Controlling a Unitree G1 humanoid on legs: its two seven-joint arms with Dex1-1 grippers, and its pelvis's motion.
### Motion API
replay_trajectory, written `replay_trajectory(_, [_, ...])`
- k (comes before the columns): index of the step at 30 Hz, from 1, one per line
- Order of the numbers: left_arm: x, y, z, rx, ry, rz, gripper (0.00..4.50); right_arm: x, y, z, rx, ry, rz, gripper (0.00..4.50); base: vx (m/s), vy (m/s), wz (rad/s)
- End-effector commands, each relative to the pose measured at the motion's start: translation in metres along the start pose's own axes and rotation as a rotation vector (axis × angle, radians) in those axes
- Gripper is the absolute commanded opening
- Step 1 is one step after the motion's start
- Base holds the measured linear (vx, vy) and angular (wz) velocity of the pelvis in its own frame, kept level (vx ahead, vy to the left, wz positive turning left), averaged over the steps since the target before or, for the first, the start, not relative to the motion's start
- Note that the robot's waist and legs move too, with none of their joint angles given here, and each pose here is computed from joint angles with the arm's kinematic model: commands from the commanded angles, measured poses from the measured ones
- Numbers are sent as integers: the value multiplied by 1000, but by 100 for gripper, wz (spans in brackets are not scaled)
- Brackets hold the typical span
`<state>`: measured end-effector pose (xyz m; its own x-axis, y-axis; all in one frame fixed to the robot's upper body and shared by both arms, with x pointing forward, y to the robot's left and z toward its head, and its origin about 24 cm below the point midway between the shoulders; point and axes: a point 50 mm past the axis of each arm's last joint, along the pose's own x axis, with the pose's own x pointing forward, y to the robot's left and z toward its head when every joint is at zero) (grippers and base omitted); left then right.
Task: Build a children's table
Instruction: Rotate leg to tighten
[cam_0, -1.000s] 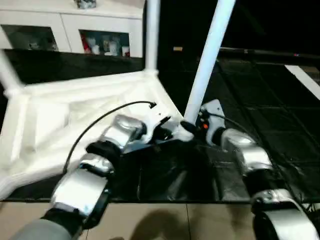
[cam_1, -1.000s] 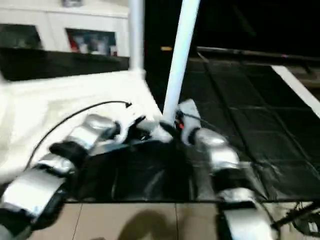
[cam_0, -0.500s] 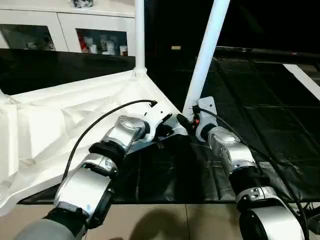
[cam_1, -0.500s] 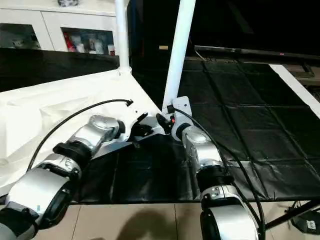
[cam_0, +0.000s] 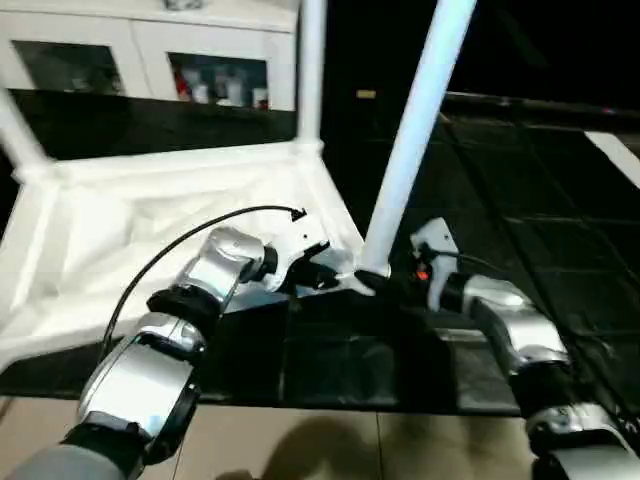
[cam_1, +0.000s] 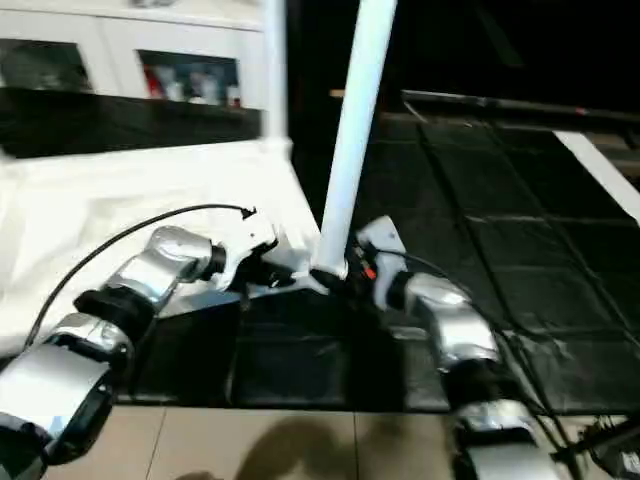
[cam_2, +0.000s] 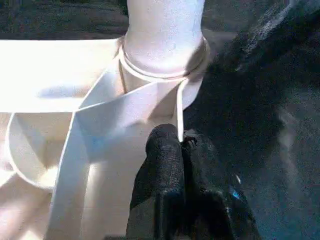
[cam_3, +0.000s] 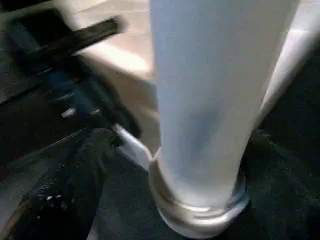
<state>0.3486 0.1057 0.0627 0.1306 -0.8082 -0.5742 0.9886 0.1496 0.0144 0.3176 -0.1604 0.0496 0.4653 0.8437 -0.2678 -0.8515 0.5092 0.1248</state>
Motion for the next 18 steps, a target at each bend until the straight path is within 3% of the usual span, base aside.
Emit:
replay_trajectory(1, [2,-7,5,74,14,-106,0,-8,2,4,-30,5,71,442,0,0,0])
replay_trajectory(11, [-4,-20,1,179,77,-309,0,-17,6,6,-67,62,319,442,0,0,0])
replay_trajectory(18, [-6,-24,2,202,83,-352,0,-11,10,5,-67,78,387,379,0,0,0])
